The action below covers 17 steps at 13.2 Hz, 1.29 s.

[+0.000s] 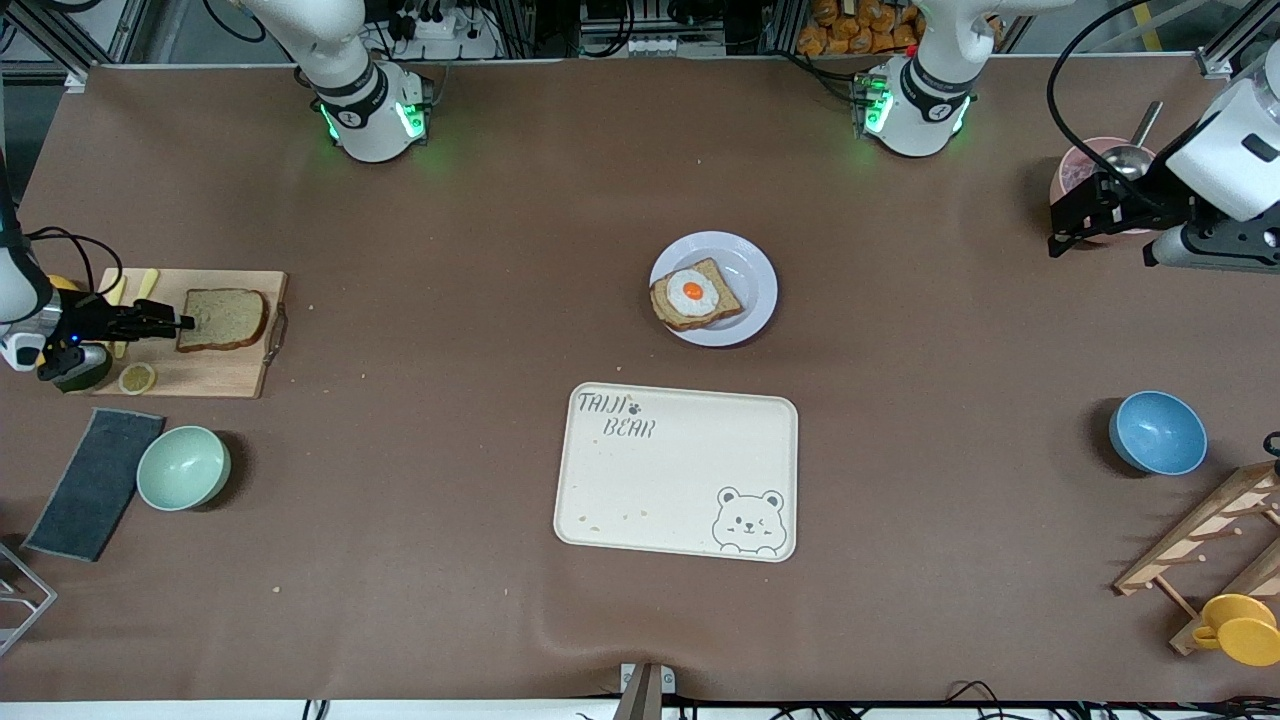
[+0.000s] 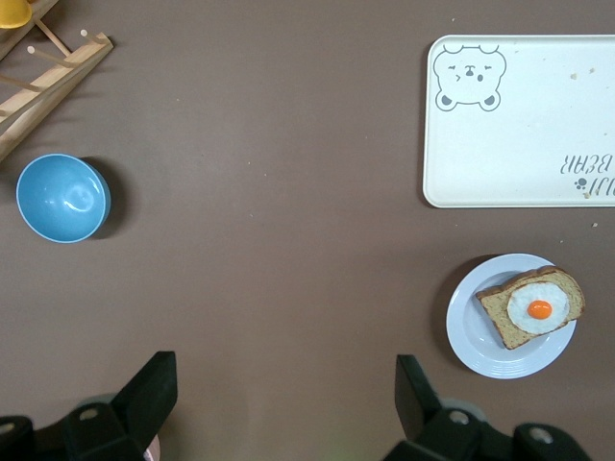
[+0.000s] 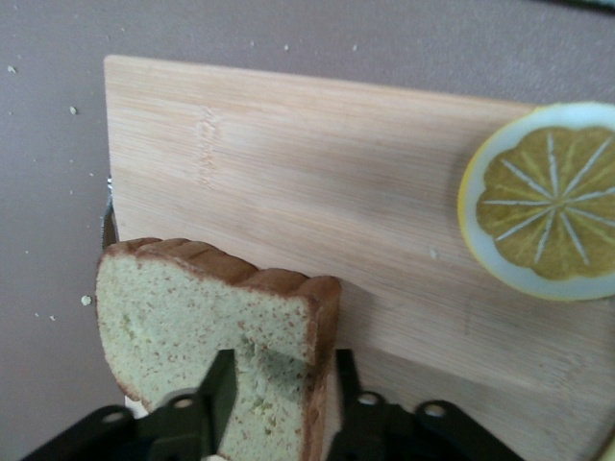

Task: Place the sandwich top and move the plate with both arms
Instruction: 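Grasp the bread slice edge with the right gripper and lift it, then carry the bread slice with the right gripper toward the egg toast plate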

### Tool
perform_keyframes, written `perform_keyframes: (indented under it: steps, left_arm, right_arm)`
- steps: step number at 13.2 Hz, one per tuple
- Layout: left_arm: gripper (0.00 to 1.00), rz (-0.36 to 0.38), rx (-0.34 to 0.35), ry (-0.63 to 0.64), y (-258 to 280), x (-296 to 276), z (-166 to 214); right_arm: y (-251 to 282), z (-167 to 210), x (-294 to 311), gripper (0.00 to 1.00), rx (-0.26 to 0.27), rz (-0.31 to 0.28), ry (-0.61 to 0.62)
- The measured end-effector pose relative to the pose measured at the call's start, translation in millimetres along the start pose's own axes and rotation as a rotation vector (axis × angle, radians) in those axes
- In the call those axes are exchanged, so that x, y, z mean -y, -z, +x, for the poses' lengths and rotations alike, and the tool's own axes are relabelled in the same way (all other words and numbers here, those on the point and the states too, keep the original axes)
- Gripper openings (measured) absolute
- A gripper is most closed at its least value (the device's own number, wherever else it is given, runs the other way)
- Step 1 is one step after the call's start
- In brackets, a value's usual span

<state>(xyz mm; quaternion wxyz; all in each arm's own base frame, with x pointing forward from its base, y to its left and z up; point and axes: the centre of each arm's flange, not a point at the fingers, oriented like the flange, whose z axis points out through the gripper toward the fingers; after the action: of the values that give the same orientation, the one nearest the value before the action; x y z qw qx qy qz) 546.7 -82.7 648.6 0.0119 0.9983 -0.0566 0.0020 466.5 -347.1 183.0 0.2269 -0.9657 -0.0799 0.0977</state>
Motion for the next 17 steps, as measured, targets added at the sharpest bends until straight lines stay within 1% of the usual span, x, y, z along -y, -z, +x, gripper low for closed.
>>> perform_keyframes:
  steps: [1,2,3,4,5,8,10,12,13,15,17]
  left_arm:
    - [1.0,0.0,0.0,0.0,0,0,0]
    - [1.0,0.0,0.001,-0.001,0,0,0]
    - [1.0,0.0,0.001,-0.001,0,0,0]
    - [1.0,0.0,0.001,-0.001,0,0,0]
    - [1.0,0.0,0.001,-0.001,0,0,0]
    - [1.0,0.0,0.001,-0.001,0,0,0]
    - [1.0,0.0,0.001,-0.001,0,0,0]
    - [1.0,0.0,0.001,-0.001,0,0,0]
    - [1.0,0.0,0.001,-0.001,0,0,0]
    - [1.0,0.0,0.001,-0.001,0,0,0]
    - [1.0,0.0,0.001,-0.001,0,0,0]
  right_arm:
    - [-1,0,-2,0.3,-0.002,-0.002,-0.003]
    - [-1,-1,-2,0.3,-0.004,-0.002,-0.004]
    - [-1,0,-3,0.23,-0.006,-0.004,-0.004]
    - [0,0,-3,0.12,-0.007,-0.006,-0.002]
    - [0,0,-3,0.05,-0.007,-0.006,0.009]
    - [0,2,-1,0.05,-0.007,-0.005,0.056]
    - [6,9,8,0.05,0.011,0.026,0.08]
    - [24,23,30,0.04,0.056,0.082,0.113]
    - [36,31,41,0.04,0.077,0.1,0.11]
    - [54,46,65,0.04,0.114,0.12,0.088]
    - [59,64,96,0.04,0.144,0.129,0.075]
